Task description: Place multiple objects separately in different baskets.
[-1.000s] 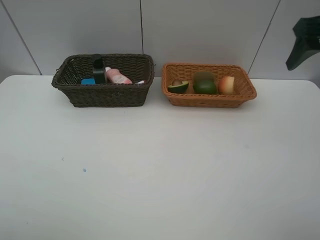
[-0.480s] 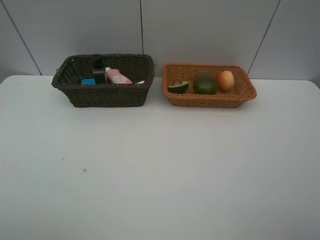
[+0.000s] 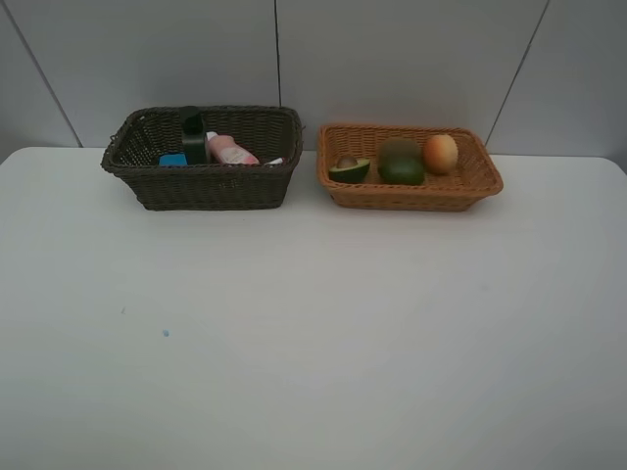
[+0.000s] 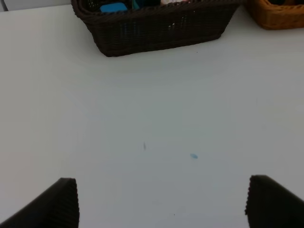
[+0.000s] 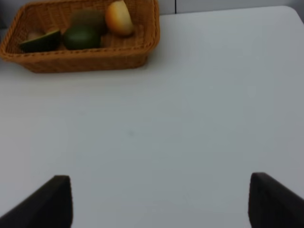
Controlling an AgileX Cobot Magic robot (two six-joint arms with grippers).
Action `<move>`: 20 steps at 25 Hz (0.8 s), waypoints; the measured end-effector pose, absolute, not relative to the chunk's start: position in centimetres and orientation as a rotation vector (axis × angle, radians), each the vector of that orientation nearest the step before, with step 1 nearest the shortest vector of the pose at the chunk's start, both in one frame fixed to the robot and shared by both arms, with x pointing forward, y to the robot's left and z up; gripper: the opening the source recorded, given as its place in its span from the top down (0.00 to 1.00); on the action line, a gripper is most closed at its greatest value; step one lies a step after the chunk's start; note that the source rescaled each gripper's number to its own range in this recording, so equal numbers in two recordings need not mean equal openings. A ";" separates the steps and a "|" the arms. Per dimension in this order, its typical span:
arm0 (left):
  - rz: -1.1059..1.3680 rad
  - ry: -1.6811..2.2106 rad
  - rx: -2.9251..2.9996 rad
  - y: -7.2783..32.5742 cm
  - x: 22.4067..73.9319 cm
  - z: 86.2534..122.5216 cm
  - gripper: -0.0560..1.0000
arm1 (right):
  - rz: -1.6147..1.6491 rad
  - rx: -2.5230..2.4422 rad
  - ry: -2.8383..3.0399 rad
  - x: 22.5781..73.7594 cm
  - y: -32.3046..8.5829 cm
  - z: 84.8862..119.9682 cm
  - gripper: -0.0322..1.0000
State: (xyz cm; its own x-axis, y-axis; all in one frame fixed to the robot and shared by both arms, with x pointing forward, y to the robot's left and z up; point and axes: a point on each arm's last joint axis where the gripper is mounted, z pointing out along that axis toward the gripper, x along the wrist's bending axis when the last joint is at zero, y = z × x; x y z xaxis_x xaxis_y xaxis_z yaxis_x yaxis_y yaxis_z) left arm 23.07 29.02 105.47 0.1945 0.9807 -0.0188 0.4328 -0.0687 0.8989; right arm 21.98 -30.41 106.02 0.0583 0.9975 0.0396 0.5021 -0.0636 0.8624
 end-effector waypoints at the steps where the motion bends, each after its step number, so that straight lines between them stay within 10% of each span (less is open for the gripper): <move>1: 0.830 1.362 1.638 29.0 23.1 105.5 0.13 | 0.919 1.643 1.518 22.2 -30.4 105.9 0.17; 20: 0.830 1.362 1.638 29.0 23.1 105.5 0.13 | 0.929 1.554 1.500 23.2 -30.5 105.7 0.17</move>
State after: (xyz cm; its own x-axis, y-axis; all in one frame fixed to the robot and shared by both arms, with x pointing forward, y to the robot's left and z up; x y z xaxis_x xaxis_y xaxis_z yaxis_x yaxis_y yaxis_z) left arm 23.07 29.02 105.47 0.1945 0.9807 -0.0188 0.4328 -0.0687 0.8989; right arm 23.16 -30.48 105.65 0.0407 0.9991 -0.0083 0.4379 -0.0104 0.8990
